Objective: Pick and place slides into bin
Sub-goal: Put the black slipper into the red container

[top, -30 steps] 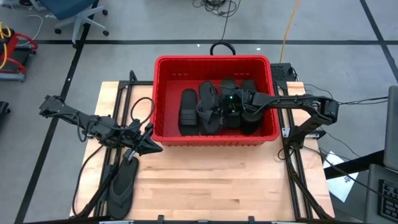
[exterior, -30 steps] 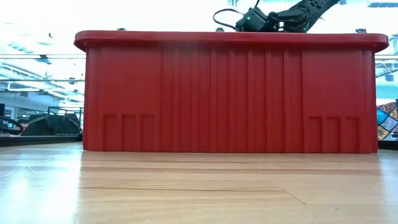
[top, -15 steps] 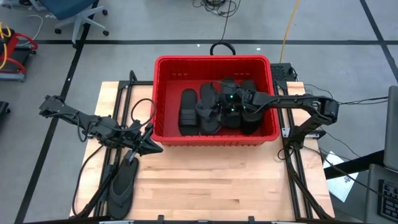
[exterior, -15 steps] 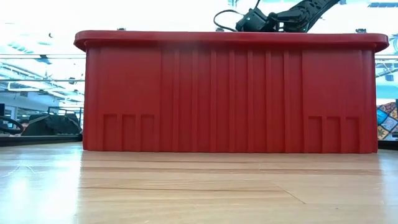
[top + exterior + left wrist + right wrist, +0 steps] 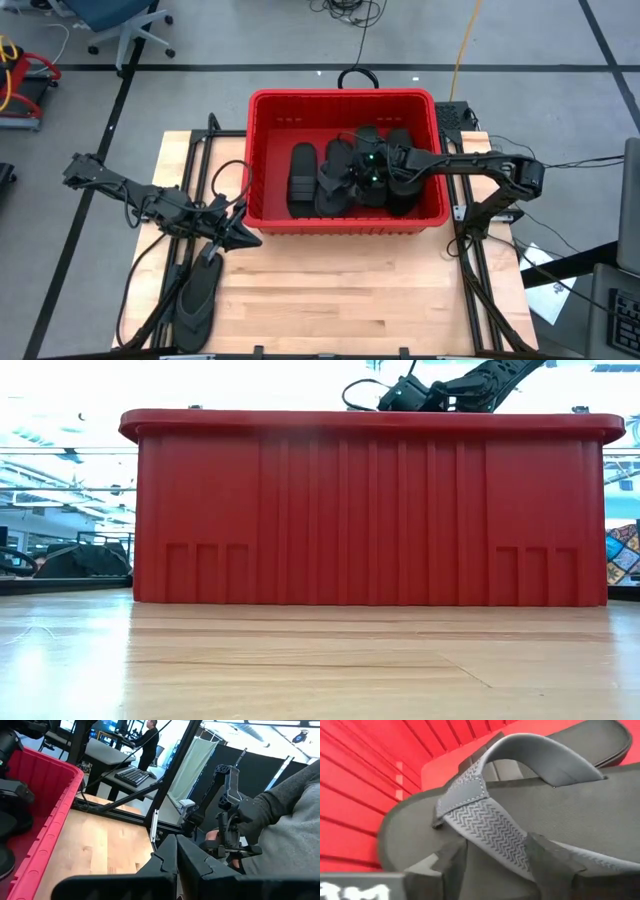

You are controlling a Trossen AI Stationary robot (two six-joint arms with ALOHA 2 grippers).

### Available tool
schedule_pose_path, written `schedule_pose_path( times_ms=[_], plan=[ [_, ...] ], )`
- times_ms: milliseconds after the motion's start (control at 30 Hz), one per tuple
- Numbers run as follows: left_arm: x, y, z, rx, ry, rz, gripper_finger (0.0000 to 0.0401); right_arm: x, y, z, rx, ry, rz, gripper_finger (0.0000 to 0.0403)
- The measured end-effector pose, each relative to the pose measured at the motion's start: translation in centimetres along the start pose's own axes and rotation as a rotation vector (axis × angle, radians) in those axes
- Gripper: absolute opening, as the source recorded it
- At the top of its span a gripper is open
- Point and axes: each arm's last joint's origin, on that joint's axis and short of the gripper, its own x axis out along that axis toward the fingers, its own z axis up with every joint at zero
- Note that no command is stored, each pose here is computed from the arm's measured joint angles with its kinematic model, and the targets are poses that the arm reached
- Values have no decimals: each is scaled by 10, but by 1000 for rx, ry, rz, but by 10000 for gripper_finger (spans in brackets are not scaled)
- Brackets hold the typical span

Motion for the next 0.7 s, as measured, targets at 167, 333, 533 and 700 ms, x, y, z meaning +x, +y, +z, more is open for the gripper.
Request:
schedule_pose_path(
  times_ms=[167, 333, 533, 700],
  plan=[
    [0, 0, 0, -5, 1, -1, 6, 0, 1, -1, -25, 15, 32, 238],
    [0, 0, 0, -27, 7, -11, 3, -1, 2, -4, -38, 46, 50, 251],
    [0, -1, -1, -31, 15, -27, 9, -9, 5, 0, -54, 15, 56, 243],
    [0, -1, 0, -24, 16, -27, 2, -27, 11, 9, -80, -59, 51, 225]
  ],
)
